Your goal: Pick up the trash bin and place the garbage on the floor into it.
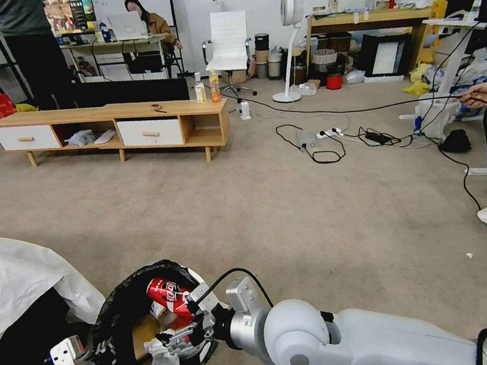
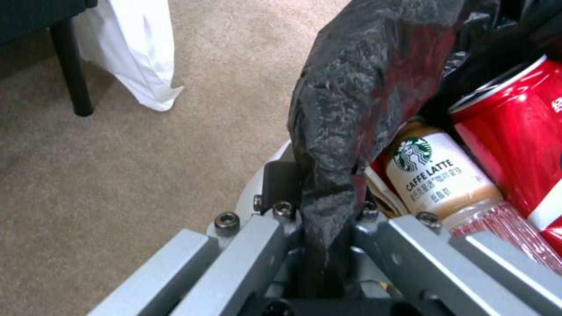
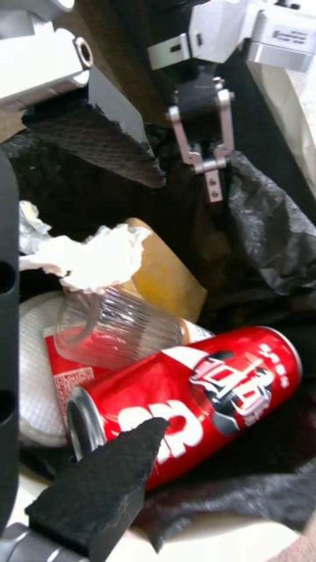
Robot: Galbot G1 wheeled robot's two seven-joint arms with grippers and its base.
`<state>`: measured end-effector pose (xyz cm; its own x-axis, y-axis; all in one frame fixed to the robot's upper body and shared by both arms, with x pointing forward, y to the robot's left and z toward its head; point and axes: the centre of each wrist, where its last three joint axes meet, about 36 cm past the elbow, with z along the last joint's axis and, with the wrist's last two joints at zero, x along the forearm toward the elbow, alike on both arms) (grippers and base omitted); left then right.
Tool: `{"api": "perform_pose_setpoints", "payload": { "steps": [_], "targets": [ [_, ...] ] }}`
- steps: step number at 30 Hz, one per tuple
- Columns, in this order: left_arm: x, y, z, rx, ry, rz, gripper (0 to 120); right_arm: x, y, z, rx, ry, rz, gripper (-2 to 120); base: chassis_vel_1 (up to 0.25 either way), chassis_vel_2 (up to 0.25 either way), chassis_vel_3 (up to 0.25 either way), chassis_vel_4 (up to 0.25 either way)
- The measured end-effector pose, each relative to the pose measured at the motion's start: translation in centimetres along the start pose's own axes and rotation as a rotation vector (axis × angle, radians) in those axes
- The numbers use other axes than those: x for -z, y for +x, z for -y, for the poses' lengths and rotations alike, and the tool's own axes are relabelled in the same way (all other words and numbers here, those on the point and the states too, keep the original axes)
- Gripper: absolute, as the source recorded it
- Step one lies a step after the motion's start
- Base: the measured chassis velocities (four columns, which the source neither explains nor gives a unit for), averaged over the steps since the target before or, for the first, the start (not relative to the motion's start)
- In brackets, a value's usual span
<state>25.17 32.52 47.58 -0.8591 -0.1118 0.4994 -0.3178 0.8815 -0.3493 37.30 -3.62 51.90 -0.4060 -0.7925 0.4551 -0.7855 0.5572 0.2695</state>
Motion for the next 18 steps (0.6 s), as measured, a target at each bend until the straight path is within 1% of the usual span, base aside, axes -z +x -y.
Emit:
{"api": "perform_pose_setpoints", "payload": {
  "steps": [3, 11, 14, 17, 18],
  "targets": [
    [0.0, 0.0, 0.0, 0.0, 0.0, -0.001, 2, 0.2, 0.3, 0.1, -0.006, -0.003, 0.011, 100, 0.0, 0.0, 0.0, 0.0],
    [-0.2, -0.4, -0.1, 0.006, -0.001, -0.007, 2, 2.5, 2.3, 0.2, -0.019, 0.003, 0.098, 100, 0.0, 0.0, 0.0, 0.0],
    [-0.3, -0.5, -0.2, 0.01, -0.002, -0.011, 2, 3.6, 3.8, 0.1, -0.034, 0.017, 0.159, 100, 0.0, 0.0, 0.0, 0.0],
    [-0.3, -0.5, -0.2, 0.011, -0.003, -0.011, 2, 3.8, 4.2, 0.2, -0.04, 0.019, 0.179, 100, 0.0, 0.0, 0.0, 0.0],
    [-0.3, -0.4, -0.3, 0.012, -0.004, -0.01, 2, 4.2, 4.9, 0.4, -0.055, 0.021, 0.213, 100, 0.0, 0.0, 0.0, 0.0]
  ]
}}
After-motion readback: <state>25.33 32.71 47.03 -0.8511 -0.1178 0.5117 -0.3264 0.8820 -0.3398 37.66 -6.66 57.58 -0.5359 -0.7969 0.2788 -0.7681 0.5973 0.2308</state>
